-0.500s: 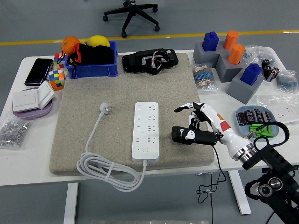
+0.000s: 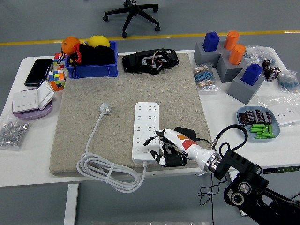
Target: Press the white button,pick up the black plug,place it near the board,insert it into the board
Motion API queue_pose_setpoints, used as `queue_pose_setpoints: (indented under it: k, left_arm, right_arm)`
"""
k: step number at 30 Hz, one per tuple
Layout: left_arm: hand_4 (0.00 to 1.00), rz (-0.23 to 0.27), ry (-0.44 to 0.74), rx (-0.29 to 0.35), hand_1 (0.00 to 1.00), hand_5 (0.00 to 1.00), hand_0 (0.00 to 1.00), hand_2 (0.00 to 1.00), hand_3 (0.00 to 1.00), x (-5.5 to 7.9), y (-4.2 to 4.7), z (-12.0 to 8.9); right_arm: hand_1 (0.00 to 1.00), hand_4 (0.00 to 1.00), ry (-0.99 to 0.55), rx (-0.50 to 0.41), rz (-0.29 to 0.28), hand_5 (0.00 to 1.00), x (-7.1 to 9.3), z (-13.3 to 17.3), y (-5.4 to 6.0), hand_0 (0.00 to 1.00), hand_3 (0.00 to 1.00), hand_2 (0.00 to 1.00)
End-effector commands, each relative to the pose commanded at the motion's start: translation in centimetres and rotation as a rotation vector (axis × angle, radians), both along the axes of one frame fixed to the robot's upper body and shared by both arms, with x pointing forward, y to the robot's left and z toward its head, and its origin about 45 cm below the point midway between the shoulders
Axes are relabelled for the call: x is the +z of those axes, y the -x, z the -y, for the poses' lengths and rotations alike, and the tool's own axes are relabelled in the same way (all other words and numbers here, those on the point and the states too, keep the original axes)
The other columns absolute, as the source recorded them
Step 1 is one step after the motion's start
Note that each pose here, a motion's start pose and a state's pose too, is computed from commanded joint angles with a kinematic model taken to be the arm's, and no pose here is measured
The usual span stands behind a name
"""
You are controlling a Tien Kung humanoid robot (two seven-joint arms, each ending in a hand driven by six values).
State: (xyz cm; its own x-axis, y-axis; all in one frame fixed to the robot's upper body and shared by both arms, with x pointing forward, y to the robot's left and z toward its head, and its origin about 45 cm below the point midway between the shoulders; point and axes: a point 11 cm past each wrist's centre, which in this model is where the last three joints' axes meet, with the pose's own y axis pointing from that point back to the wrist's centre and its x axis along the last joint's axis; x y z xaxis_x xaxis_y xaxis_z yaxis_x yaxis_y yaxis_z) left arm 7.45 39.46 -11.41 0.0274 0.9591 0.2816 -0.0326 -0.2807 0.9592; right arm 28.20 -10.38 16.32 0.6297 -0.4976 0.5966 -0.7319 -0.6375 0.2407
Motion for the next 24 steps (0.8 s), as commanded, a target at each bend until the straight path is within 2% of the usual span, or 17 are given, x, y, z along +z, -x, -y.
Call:
queue_pose_setpoints:
  k: [6, 14, 24]
  left_arm:
    - [0.573, -0.002, -0.002, -0.005, 0.496, 0.281, 0.467, 0.51, 0.579, 0.0, -0.04, -0.1]
    - [0.572, -0.005, -0.007, -0.011, 0.496, 0.28, 0.467, 0.51, 0.579, 0.1, -0.02, -0.4]
    - [0.57, -0.008, -0.007, -0.009, 0.496, 0.279, 0.466, 0.51, 0.579, 0.1, 0.13, -0.3]
  right_arm:
    - [0.002, 0.216, 0.072, 0.006, 0.046, 0.002, -0.2, -0.6, -0.2, 0.002, 0.636, 0.118]
    - [0.002, 0.211, 0.163, 0.035, 0.057, 0.002, -1.7, -0.6, -0.2, 0.002, 0.635, 0.117]
    - [0.002, 0.201, 0.188, 0.066, 0.083, 0.002, -2.4, -1.4, -0.2, 0.002, 0.633, 0.116]
